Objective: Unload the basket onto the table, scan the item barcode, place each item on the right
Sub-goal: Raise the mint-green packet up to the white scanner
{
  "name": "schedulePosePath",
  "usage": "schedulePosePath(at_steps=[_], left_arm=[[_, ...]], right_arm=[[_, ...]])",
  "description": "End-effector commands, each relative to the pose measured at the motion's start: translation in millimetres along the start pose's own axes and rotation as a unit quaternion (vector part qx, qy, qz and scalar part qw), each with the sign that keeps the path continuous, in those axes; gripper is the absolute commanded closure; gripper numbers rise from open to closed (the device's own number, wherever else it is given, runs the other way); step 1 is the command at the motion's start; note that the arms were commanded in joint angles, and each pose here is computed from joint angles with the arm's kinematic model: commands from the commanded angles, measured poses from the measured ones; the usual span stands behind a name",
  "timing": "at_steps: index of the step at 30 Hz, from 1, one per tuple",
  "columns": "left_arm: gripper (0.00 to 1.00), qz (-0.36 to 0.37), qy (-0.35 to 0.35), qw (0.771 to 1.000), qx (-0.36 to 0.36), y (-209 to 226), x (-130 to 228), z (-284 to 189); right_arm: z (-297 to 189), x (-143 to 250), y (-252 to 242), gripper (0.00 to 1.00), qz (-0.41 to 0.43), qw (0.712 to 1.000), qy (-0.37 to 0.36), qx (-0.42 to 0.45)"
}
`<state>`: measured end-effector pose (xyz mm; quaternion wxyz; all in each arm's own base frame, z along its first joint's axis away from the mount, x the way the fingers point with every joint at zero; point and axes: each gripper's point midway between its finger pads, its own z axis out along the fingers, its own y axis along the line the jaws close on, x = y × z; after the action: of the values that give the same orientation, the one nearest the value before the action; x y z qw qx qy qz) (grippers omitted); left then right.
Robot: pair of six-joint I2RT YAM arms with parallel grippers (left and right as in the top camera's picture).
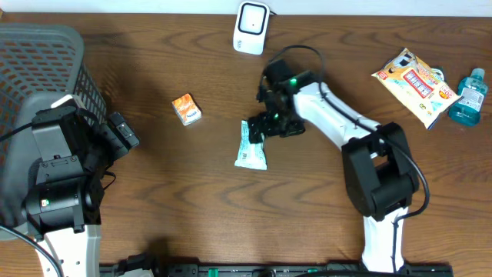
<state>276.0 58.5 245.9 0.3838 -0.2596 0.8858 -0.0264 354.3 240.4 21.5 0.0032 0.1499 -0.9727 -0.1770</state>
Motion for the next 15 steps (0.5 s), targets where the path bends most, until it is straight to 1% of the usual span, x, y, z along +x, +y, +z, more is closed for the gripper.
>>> schedulePosePath(at_steps=[1, 3, 7, 10, 13, 15], left_arm=[[0.02, -0.007, -0.004, 1.000, -0.007, 3, -3, -1], [0.02, -0.007, -0.004, 1.000, -0.007, 3, -3, -1], [0.02, -0.007, -0.004, 1.000, -0.007, 3, -3, -1], [0.02, -0.007, -0.004, 1.000, -0.007, 3, -3, -1], [0.02, -0.007, -0.004, 1.000, -0.007, 3, -3, -1], [0.02, -0.007, -0.004, 1.000, -0.007, 3, -3, -1]], right_arm=[[8, 6, 14, 0.04, 0.006, 0.997, 0.009, -0.081], [14, 5, 18, 0.04, 0.000, 0.995, -0.001, -0.103], [21, 4, 19, 0.04, 0.001, 0.994, -0.010, -0.108], [26, 3, 21, 0.07, 0.012, 0.994, -0.016, -0.110], [33, 5, 16, 0.12, 0.028, 0.995, -0.018, -0.094], [37, 7, 4, 0.21, 0.041, 0.997, -0.020, -0.060]])
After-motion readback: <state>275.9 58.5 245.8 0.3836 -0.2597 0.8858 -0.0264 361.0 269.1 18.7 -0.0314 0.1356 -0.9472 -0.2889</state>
